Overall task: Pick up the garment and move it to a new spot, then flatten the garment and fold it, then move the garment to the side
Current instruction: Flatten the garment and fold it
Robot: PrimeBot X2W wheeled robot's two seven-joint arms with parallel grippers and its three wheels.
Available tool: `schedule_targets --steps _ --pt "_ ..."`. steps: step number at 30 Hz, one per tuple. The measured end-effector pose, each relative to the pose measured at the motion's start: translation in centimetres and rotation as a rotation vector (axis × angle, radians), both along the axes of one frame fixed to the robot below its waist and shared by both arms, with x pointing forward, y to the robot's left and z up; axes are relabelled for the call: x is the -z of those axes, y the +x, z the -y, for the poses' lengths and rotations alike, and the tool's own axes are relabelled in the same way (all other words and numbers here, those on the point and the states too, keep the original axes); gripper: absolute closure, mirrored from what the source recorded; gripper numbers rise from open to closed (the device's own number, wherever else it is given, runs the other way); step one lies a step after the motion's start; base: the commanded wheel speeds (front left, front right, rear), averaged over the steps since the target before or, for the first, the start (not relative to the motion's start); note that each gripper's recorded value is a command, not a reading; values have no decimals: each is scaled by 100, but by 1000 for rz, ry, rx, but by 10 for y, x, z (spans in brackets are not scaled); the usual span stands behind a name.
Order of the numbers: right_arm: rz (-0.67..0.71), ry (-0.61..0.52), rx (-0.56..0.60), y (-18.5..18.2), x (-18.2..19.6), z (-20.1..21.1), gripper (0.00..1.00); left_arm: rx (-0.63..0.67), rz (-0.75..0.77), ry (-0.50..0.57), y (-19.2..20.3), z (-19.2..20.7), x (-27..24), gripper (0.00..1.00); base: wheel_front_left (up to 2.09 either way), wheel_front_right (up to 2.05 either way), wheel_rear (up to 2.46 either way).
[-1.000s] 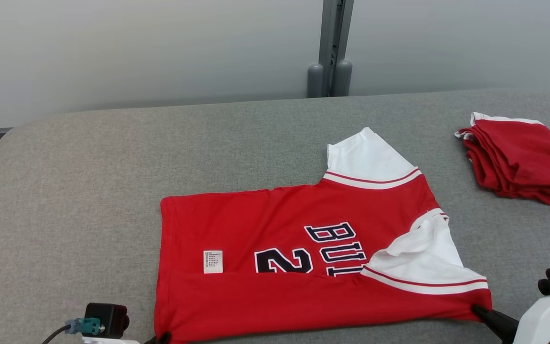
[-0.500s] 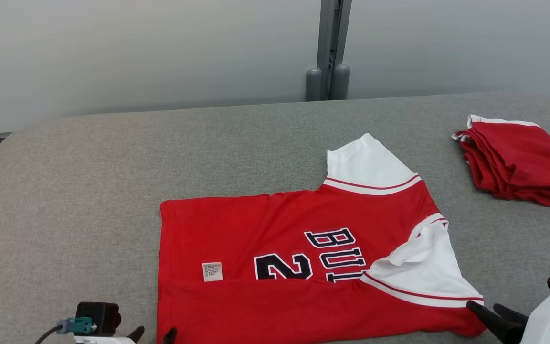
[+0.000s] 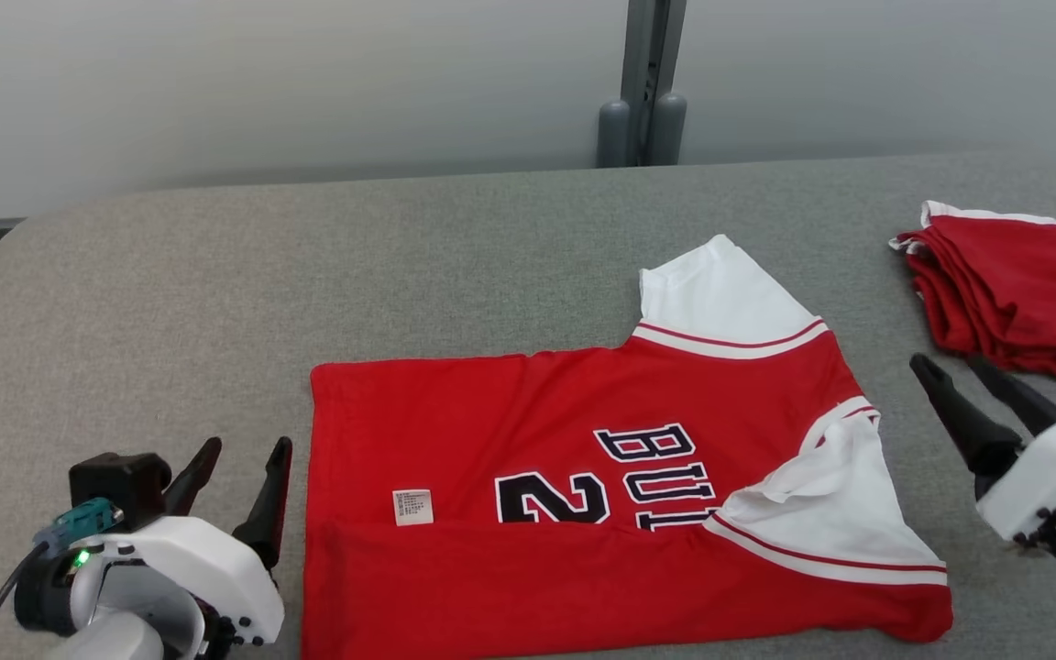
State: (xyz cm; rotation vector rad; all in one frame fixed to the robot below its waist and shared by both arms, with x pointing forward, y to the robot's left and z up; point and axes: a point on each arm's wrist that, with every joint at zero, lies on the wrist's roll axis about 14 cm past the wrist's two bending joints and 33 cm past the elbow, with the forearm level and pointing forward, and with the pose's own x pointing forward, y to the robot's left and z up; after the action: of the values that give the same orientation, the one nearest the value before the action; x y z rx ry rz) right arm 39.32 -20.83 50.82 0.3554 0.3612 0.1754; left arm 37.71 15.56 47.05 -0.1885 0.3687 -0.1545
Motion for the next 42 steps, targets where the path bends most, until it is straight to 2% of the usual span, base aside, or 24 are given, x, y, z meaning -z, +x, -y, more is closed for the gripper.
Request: schedule_targets --steps 4,11,18,23,30,42 --pt "59 -10 -22 37 -7 -13 0 28 -10 9 16 8 11 0 0 0 0" --pt "91 -107 -66 103 -4 -20 0 68 -18 35 53 19 25 0 0 0 0" --pt "51 -161 -114 161 20 -34 0 78 -49 50 79 18 47 0 0 0 0" --pt "-14 -161 -152 190 47 -52 0 98 -80 71 91 17 65 0 0 0 0" --pt "-159 -197 -213 209 95 -69 0 138 -97 76 106 25 75 0 0 0 0" --pt "-280 -210 -261 218 127 -85 0 172 -183 90 104 29 90 0 0 0 0"
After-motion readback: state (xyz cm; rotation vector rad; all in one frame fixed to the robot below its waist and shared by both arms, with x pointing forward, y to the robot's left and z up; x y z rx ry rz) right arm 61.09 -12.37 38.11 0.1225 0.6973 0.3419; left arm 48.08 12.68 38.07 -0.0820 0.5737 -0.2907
